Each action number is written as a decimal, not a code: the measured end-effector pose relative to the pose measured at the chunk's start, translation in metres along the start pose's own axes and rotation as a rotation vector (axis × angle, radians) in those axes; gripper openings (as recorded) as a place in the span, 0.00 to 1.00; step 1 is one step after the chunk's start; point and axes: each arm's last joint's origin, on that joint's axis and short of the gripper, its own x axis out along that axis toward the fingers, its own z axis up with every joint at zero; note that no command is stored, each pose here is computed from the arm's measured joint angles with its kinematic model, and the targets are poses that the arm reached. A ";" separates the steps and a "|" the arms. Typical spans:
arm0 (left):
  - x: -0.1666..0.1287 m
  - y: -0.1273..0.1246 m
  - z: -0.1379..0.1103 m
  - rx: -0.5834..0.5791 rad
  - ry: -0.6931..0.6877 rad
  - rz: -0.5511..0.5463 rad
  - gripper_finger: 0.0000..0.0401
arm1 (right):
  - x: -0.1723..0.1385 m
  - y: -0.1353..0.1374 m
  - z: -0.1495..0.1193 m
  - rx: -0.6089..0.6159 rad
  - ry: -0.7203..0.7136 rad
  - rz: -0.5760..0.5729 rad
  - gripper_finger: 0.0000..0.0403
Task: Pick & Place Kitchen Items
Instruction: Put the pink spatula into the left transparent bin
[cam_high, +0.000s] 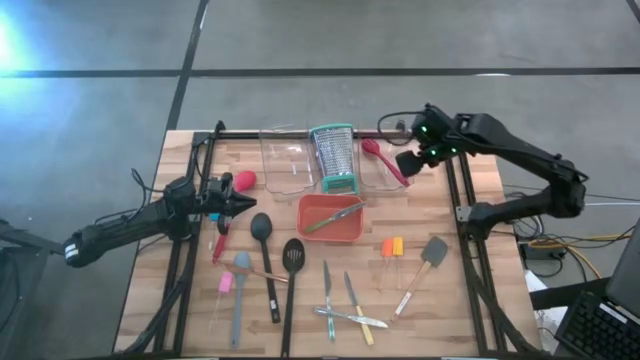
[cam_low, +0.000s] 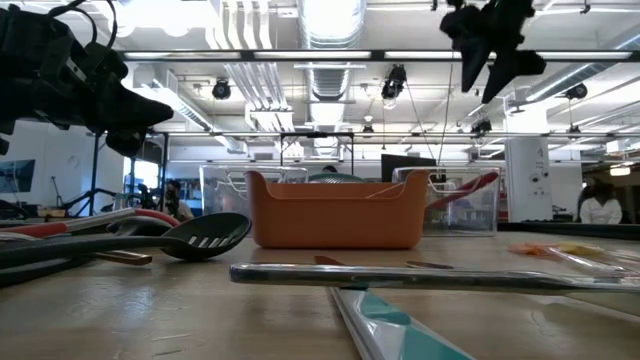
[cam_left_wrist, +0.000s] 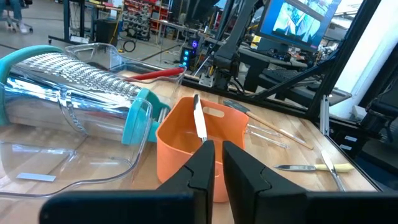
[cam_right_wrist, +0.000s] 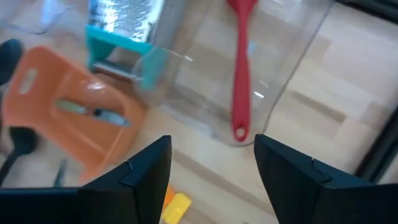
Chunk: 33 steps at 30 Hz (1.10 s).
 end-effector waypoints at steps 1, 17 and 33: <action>0.000 0.000 0.000 0.000 0.000 0.000 0.09 | -0.003 0.002 -0.003 -0.004 -0.004 0.012 0.54; 0.000 0.000 0.000 0.000 0.000 0.000 0.09 | -0.019 0.044 -0.057 -0.066 -0.060 0.059 0.54; 0.000 -0.002 0.006 -0.035 -0.064 -0.016 0.10 | -0.053 0.093 -0.145 -0.555 -0.392 0.291 0.43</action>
